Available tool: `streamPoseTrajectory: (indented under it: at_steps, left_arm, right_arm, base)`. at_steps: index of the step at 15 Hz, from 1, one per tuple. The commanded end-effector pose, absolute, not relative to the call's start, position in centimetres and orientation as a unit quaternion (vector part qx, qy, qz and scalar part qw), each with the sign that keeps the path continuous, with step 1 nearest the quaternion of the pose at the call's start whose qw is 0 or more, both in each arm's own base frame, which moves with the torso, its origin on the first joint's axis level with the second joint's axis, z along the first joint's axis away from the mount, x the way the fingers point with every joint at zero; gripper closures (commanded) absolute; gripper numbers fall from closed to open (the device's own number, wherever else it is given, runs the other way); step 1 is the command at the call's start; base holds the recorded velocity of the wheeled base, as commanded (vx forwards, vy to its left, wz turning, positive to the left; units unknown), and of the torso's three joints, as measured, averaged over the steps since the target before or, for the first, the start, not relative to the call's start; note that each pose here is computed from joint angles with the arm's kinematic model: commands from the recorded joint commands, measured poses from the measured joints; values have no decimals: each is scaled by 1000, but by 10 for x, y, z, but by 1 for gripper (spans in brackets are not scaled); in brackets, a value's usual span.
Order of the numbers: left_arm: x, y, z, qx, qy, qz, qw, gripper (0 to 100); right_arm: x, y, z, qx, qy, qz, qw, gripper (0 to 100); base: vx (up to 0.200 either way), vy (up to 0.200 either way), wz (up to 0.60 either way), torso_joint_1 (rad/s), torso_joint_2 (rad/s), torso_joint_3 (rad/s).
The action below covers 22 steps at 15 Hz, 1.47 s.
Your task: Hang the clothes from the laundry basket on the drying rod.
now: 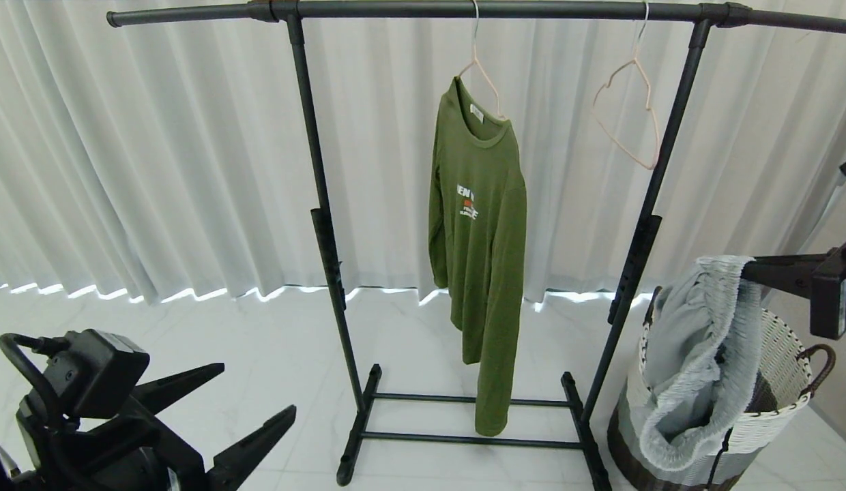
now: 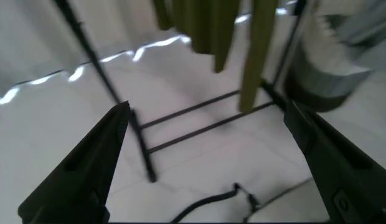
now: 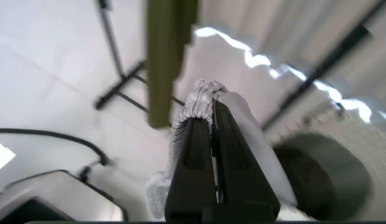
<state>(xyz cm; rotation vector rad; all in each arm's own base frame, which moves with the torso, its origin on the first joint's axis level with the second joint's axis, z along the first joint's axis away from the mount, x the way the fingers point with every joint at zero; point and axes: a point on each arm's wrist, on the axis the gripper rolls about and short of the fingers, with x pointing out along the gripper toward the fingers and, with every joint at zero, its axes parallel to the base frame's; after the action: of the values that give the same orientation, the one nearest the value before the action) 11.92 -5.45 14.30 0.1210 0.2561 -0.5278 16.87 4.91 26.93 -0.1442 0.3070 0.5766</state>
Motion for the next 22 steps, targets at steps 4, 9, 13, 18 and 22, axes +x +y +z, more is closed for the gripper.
streamPoseTrajectory:
  at_steps: [4,9,13,18,22]
  left_arm:
    - [129,-116,155,70,131,-405,902,0]
    - [161,-198,139,96,173,-472,859,0]
    - [164,-248,117,95,161,-511,839,0]
    - [169,-295,107,86,160,-523,833,0]
    - [182,-327,103,56,156,-526,835,0]
  right_arm:
    - [159,57,270,-56,99,385,916,100]
    - [145,74,274,-36,71,444,892,100]
    - [134,75,270,-37,59,459,886,100]
    - [118,79,271,-40,47,492,869,100]
    - [110,76,261,-40,54,495,866,100]
  base:
    - [0,0,0,0,0,0]
    - [0,0,0,0,0,0]
    - [0,0,0,0,0,0]
    - [0,0,0,0,0,0]
    - [0,0,0,0,0,0]
